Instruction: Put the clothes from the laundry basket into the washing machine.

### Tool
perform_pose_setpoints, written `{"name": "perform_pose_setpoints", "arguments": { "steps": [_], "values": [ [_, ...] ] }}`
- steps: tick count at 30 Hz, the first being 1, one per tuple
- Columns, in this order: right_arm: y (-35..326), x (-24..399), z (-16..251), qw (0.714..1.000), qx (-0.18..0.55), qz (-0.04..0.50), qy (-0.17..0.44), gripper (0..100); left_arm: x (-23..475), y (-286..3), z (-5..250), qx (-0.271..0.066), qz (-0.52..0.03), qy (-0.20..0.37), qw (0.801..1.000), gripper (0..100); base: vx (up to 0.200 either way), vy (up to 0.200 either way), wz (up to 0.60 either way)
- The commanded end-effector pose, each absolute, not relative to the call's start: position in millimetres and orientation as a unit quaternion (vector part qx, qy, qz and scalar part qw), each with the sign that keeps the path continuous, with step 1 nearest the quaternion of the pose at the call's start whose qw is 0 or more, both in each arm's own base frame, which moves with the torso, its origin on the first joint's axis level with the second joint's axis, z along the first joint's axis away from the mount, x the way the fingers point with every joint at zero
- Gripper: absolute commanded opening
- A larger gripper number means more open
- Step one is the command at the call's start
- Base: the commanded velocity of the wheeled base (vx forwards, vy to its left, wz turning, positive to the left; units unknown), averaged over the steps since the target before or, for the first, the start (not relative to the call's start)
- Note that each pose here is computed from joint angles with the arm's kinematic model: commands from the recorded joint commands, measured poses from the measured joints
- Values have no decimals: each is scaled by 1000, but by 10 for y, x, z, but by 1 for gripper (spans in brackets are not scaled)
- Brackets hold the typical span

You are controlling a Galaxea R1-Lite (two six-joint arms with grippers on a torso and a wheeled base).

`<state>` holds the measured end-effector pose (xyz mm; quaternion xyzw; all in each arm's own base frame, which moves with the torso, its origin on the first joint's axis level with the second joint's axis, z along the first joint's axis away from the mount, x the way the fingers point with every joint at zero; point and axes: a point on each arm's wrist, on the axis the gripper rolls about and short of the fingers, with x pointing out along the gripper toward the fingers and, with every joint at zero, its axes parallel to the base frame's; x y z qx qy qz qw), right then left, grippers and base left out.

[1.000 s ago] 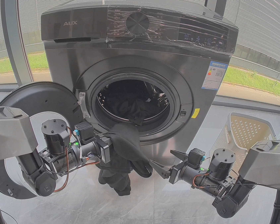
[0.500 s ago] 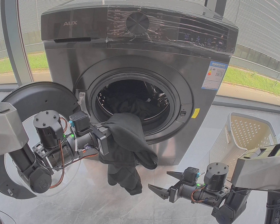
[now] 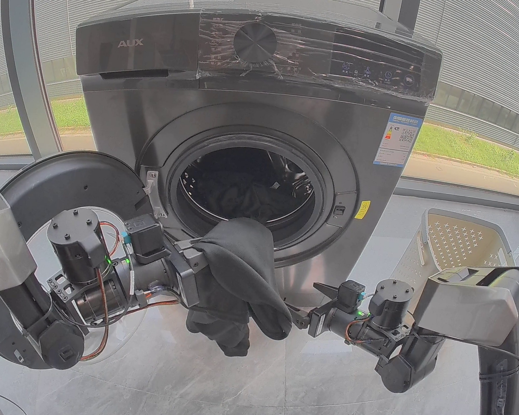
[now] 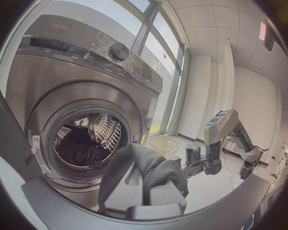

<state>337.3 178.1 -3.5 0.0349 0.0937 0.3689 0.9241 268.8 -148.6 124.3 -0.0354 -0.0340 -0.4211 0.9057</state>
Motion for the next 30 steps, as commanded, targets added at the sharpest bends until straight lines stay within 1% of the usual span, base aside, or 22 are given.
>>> {"name": "perform_pose_setpoints", "arguments": {
  "steps": [1,4,6,7,8,12,16,20,23,26,30],
  "values": [
    [1839,3570,-221,924,36,371,85,100,2570,-1535,1264,-36,-440,-31,897,0,0,0,0],
    [1931,3623,-278,921,36,381,76,100,2557,-1564,1254,-32,-444,-32,895,0,0,0,0],
    [1957,3616,-265,918,36,387,74,100,2563,-1567,1248,-31,-441,-31,896,0,0,0,0],
    [2005,3579,-266,913,36,400,76,100,2584,-1571,1237,-32,-437,-30,898,0,0,0,0],
    [2044,3550,-244,906,36,414,74,100,2600,-1565,1214,-31,-427,-27,903,0,0,0,0],
    [2100,3521,-197,897,37,435,69,100,2622,-1570,1188,-32,-404,-24,914,0,0,0,0],
    [2241,3454,-117,885,39,461,58,100,2608,-1578,1163,-32,-404,-19,914,0,0,0,0],
    [2352,3501,-48,883,44,466,36,100,2585,-1617,1151,-32,-410,-16,911,0,0,0,0],
    [2398,3585,3,890,47,454,14,100,2584,-1646,1114,-32,-407,-10,913,0,0,0,0],
    [2442,3560,19,889,53,454,15,100,2593,-1663,1111,-35,-400,-10,916,0,0,0,0],
    [2517,3507,20,885,61,462,19,100,2586,-1687,1120,-36,-404,-12,914,0,0,0,0]
  ]
}}
